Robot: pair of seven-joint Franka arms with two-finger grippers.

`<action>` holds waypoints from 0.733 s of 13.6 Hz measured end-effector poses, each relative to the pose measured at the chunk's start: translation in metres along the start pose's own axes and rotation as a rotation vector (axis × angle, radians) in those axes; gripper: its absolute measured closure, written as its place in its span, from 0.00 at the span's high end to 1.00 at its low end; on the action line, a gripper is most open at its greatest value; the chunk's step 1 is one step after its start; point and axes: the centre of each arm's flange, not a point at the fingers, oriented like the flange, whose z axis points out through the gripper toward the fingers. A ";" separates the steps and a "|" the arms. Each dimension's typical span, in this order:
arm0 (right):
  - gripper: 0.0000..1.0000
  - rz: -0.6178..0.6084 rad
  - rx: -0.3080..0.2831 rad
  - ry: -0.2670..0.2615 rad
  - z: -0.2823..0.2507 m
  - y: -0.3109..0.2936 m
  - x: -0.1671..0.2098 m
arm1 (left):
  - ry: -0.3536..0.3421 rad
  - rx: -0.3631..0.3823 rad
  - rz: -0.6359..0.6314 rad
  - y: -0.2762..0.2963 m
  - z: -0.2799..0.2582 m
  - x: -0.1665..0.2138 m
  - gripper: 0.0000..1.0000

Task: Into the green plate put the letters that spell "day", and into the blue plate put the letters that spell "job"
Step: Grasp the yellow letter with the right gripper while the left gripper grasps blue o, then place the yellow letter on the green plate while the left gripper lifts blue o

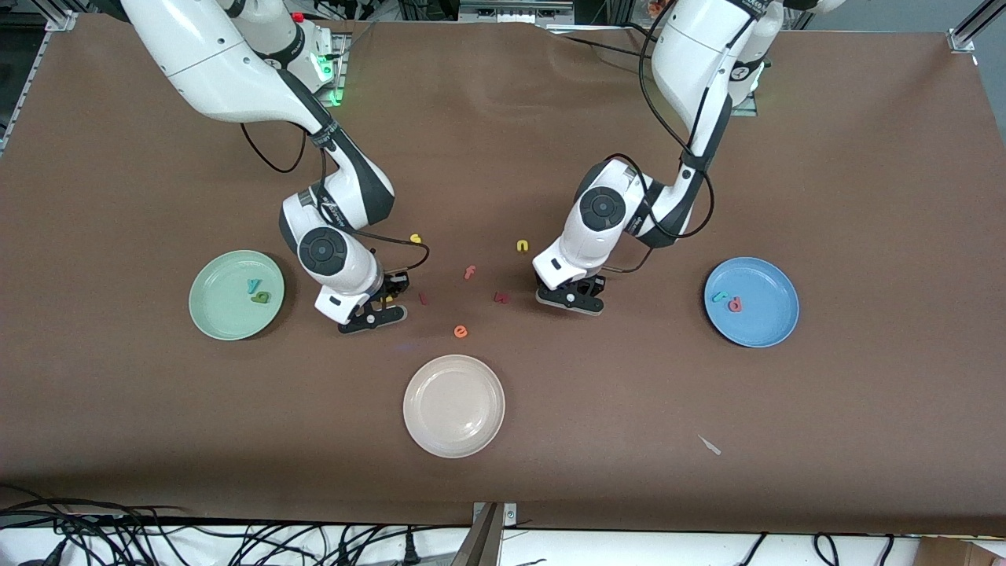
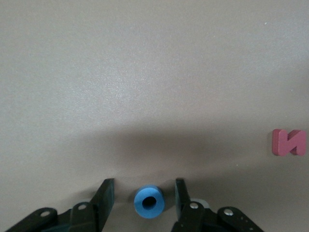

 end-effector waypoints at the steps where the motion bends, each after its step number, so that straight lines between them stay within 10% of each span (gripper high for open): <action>1: 0.33 0.000 0.000 0.001 0.000 0.000 0.000 | 0.000 0.000 0.000 0.000 0.000 0.000 0.59; 10: 0.28 0.011 -0.016 -0.021 -0.028 0.004 0.016 | -0.004 0.003 0.001 0.000 0.004 -0.001 0.57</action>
